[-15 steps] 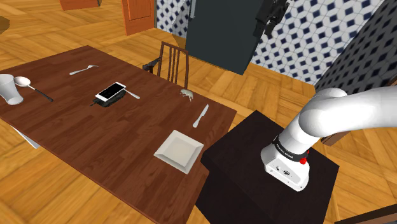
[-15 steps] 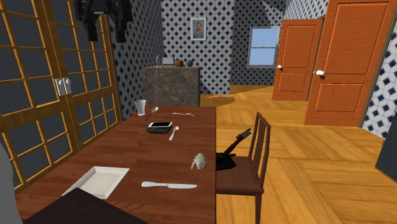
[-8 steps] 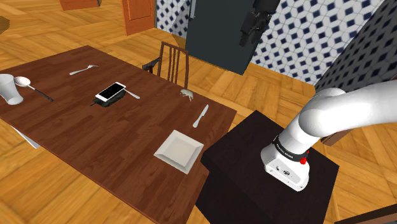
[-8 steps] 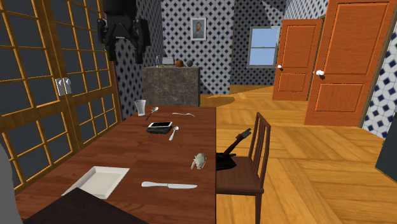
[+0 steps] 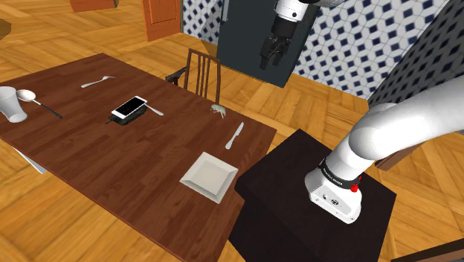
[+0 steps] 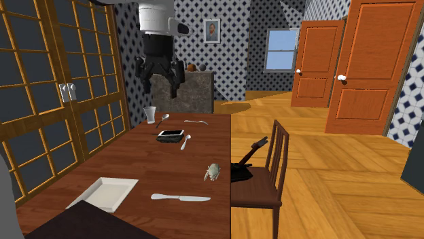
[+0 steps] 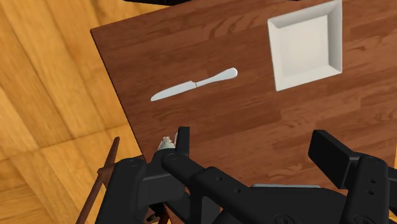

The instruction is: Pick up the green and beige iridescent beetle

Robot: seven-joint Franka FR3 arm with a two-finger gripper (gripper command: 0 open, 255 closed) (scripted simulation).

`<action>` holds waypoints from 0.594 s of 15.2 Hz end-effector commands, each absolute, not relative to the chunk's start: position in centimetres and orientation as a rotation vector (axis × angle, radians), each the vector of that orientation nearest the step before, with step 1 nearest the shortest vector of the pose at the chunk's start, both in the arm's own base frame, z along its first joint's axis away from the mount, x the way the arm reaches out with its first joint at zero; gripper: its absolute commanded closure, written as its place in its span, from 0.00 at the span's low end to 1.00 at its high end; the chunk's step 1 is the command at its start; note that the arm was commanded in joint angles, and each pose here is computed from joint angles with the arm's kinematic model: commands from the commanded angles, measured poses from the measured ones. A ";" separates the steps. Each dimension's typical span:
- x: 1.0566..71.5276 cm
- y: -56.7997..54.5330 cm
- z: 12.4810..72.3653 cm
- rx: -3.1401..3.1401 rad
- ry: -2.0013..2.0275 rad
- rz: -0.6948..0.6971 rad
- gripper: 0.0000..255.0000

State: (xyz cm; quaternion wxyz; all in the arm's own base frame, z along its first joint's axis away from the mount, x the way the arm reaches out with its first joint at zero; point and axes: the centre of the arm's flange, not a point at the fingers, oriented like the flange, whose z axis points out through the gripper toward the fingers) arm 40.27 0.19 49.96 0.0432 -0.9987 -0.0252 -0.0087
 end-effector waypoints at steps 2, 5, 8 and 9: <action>43.0 -0.4 47.2 -3.050 -0.089 -0.020 0.00; 45.6 -1.0 44.1 -3.046 -0.099 -0.010 0.00; 48.1 -1.6 41.0 -3.041 -0.109 0.000 0.00; 49.0 -1.8 40.0 -3.040 -0.112 0.003 0.00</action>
